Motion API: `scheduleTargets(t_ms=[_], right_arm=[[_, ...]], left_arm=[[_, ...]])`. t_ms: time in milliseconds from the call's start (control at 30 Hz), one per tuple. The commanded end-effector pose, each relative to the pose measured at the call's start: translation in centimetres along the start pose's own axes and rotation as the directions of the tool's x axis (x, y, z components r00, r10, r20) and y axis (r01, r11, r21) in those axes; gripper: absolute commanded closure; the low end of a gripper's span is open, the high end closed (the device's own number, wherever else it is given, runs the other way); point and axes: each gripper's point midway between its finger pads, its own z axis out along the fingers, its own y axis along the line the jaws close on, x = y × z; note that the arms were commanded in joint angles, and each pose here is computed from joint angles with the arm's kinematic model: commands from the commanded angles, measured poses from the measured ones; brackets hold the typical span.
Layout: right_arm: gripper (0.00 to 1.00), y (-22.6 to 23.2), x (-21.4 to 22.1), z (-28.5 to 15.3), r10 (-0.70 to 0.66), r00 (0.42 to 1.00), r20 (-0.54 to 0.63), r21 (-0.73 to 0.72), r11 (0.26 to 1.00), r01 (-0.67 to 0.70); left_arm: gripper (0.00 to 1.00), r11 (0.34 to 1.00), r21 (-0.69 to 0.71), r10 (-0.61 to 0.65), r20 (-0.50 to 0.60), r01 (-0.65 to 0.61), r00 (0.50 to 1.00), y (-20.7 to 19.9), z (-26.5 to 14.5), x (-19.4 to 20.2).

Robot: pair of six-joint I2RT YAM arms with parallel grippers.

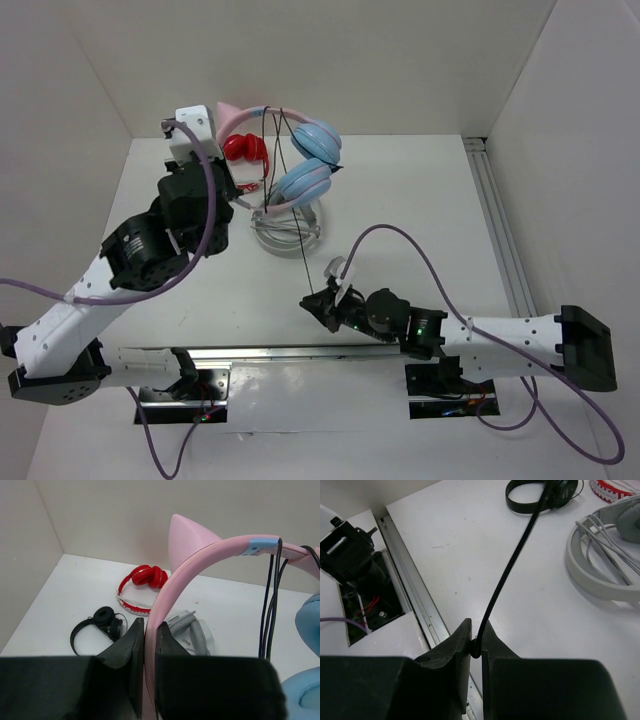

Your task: Wrap the headphones

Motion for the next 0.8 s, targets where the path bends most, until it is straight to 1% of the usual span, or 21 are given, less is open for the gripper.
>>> scheduleTargets(t_ms=[0,67,100,167,200,267,300,333,367,400,467,500,533,567,600,767], right_arm=[[1.0,-0.2,1.9,-0.1,-0.065,0.991,-0.114,0.095,0.993,0.076],[1.0,1.1,2.5,-0.2,-0.085,0.988,-0.132,0.077,0.992,0.096],[1.0,1.1,1.9,0.0,-0.088,0.988,-0.124,0.103,0.989,0.101],[1.0,2.1,2.8,0.3,-0.115,0.98,-0.163,0.099,0.986,0.132],[1.0,2.1,1.7,0.8,-0.114,0.983,-0.142,0.136,0.982,0.134],[1.0,2.7,2.5,1.3,-0.143,0.973,-0.18,0.152,0.973,0.172],[1.0,3.0,1.0,1.9,-0.139,0.979,-0.149,0.19,0.968,0.166],[1.0,3.1,1.7,2.2,-0.16,0.97,-0.185,0.2,0.96,0.196],[1.0,3.5,1.4,2.4,-0.165,0.969,-0.183,0.204,0.958,0.202],[1.0,4.6,0.1,2.6,-0.176,0.972,-0.157,0.207,0.956,0.206],[1.0,5.4,-0.1,2.9,-0.206,0.965,-0.163,0.198,0.951,0.237],[1.0,6.4,-0.6,2.7,-0.216,0.965,-0.149,0.185,0.952,0.242],[1.0,6.9,-1.5,2.7,-0.215,0.967,-0.138,0.186,0.953,0.238],[1.0,7.4,-1.6,2.6,-0.233,0.962,-0.143,0.179,0.95,0.257],[1.0,8.4,-1.7,2.3,-0.248,0.959,-0.141,0.152,0.951,0.268],[1.0,10.3,-5.1,2.0,-0.277,0.958,-0.077,0.111,0.952,0.284]], left_arm=[[1.0,0.963,-0.082,-0.243,0.14,0.255,0.96,1.3,1.3,-4.5],[1.0,0.967,-0.102,-0.218,0.135,0.233,0.966,0.7,2.3,-3.9],[1.0,0.968,-0.114,-0.208,0.135,0.223,0.969,0.8,2.8,-4.0],[1.0,0.967,-0.115,-0.213,0.129,0.228,0.969,-0.1,3.3,-3.7],[1.0,0.971,-0.121,-0.191,0.117,0.205,0.975,-0.4,3.6,-3.2],[1.0,0.977,-0.118,-0.168,0.102,0.179,0.981,-1.6,4.3,-2.4],[1.0,0.977,-0.13,-0.157,0.099,0.169,0.983,-1.8,4.5,-2.0],[1.0,0.978,-0.145,-0.135,0.09,0.147,0.987,-2.0,5.1,-1.3],[1.0,0.977,-0.168,-0.116,0.08,0.129,0.99,-1.7,5.7,-0.6],[1.0,0.978,-0.148,-0.137,0.058,0.144,0.989,-2.3,6.2,0.4],[1.0,0.974,-0.164,-0.155,0.014,0.155,0.988,-1.7,7.7,2.1],[1.0,0.979,-0.159,-0.137,-0.039,0.13,0.99,-1.5,8.2,3.9],[1.0,0.97,-0.188,-0.168,-0.048,0.156,0.985,-0.5,9.0,4.7],[1.0,0.968,-0.195,-0.171,-0.06,0.157,0.983,-0.3,9.5,5.4],[1.0,0.968,-0.214,-0.151,-0.083,0.13,0.985,0.1,9.8,7.0],[1.0,0.967,-0.235,-0.131,-0.14,0.096,0.982,0.5,10.6,11.0]])
